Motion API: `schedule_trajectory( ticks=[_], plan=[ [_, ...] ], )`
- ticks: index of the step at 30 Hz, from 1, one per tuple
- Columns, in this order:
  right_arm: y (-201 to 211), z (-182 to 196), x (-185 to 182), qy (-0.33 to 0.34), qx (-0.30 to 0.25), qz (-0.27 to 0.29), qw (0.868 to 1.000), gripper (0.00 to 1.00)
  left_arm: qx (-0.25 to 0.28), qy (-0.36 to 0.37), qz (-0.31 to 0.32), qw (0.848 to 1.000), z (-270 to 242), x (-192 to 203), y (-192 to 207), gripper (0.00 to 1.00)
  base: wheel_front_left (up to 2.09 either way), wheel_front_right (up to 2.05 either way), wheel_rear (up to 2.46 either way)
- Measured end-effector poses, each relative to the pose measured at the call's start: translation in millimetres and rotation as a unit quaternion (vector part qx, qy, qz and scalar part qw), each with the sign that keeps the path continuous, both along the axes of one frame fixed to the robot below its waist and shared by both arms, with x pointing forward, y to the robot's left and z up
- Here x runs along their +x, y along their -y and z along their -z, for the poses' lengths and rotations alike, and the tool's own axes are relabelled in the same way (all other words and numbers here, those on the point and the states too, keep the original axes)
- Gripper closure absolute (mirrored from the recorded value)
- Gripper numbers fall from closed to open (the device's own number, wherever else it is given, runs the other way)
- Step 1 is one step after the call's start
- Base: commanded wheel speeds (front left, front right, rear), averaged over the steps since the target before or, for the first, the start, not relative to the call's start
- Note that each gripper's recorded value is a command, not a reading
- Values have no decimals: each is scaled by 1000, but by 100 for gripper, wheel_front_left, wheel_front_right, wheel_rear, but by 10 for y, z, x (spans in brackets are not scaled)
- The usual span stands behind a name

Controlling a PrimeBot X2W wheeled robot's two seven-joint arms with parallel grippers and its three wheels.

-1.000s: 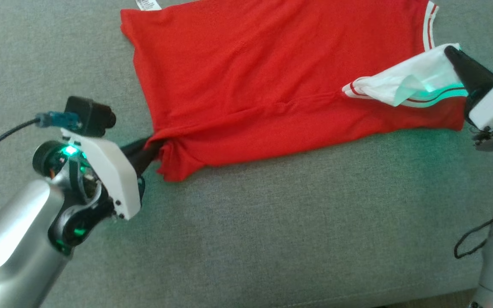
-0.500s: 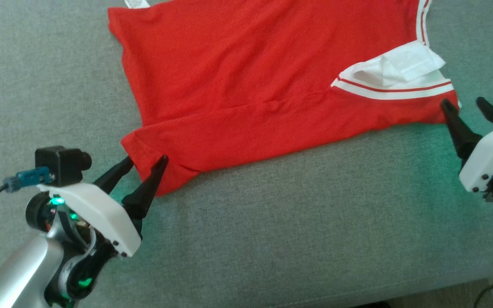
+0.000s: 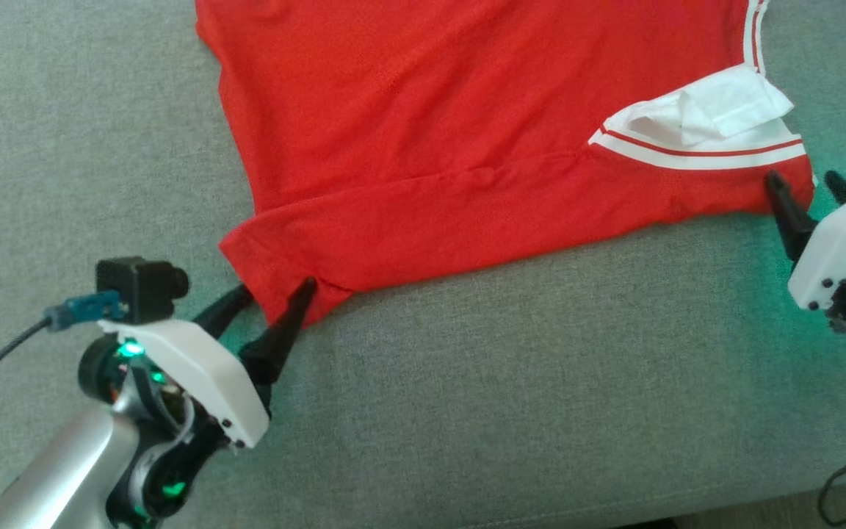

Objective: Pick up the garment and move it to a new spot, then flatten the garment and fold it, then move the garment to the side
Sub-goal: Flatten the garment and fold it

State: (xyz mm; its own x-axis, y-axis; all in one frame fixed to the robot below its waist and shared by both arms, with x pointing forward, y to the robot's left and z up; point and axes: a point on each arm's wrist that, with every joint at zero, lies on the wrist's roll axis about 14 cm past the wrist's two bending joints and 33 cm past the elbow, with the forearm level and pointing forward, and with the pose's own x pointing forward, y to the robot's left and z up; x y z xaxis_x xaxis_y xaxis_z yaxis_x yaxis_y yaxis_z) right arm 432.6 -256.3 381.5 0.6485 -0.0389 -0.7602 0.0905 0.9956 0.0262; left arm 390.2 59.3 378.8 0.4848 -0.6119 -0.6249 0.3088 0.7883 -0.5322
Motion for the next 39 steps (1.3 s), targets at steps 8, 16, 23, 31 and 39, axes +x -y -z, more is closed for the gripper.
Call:
schedule_trajectory(
  ticks=[8, 16, 23, 31, 39],
  plan=[
    [-93, 102, -99, -34, 34, -7, 999, 0, -14, -19, 28, 999, 26, -108, 128, 70, 0, 0, 0],
    [-41, 138, -84, -39, 54, 17, 998, 100, -36, -38, 57, 997, 37, -63, 213, 100, 0, 0, 0],
    [-164, -68, -90, -31, 102, 4, 994, 100, -39, -56, 90, 994, -111, -152, 87, 100, 0, 0, 0],
    [-17, -351, -559, -63, 104, -20, 992, 100, -48, -72, 115, 990, -401, -522, -62, 100, 0, 0, 0],
    [-31, -137, -1108, -146, 120, -14, 982, 100, -66, -126, 82, 986, -274, -908, -63, 59, 0, 0, 0]
  ],
)
